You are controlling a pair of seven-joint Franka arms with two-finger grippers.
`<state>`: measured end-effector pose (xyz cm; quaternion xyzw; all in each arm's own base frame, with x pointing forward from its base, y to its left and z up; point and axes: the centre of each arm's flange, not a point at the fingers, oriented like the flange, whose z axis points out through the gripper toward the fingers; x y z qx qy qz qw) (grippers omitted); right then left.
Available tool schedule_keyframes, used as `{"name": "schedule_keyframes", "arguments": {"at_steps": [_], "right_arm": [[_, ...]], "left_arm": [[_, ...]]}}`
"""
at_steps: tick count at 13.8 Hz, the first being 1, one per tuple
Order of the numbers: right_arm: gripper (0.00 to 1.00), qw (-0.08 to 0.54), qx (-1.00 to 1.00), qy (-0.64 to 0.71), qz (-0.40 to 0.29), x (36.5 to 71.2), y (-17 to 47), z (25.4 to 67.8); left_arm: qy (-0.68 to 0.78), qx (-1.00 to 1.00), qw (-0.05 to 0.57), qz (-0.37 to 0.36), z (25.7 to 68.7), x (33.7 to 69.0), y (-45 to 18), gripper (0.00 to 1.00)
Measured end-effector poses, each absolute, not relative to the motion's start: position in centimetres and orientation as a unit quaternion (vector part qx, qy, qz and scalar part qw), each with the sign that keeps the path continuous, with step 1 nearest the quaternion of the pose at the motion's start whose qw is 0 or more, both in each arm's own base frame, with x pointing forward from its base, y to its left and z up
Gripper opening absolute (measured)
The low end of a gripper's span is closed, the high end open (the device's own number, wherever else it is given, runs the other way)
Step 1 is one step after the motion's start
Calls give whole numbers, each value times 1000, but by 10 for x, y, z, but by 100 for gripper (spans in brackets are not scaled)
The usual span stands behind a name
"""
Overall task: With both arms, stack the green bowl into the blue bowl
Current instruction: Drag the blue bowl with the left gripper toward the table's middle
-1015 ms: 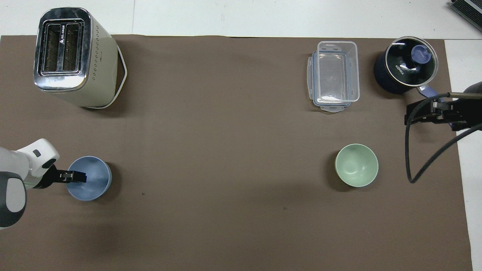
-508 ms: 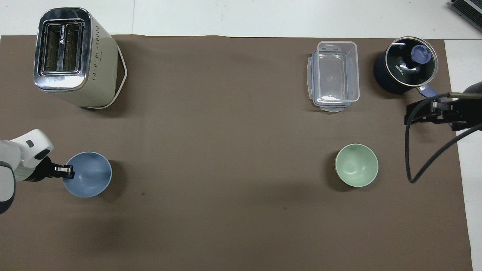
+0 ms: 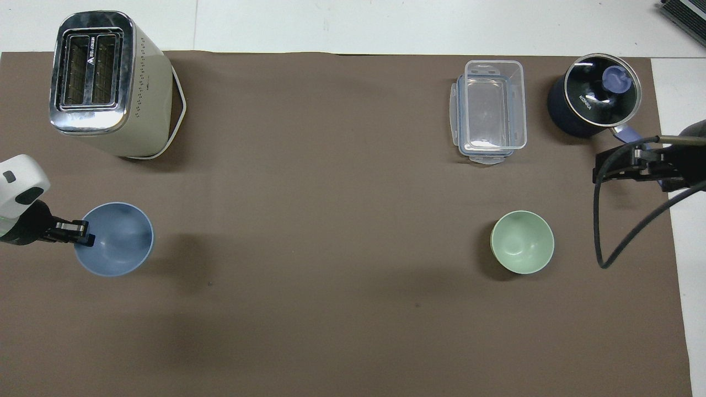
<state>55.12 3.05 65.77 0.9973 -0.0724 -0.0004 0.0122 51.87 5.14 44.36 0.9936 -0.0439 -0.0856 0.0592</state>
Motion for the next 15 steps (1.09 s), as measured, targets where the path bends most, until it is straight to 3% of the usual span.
{"name": "schedule_keyframes", "arguments": {"at_steps": [7,15], "right_arm": [[100,12,997,-73,0,551,30,658],[100,12,997,-73,-1,551,30,658]], "left_arm": [[-44,993,47,-94,446,521,-51,7],[-36,994,65,-77,421,489,-206,7]]}}
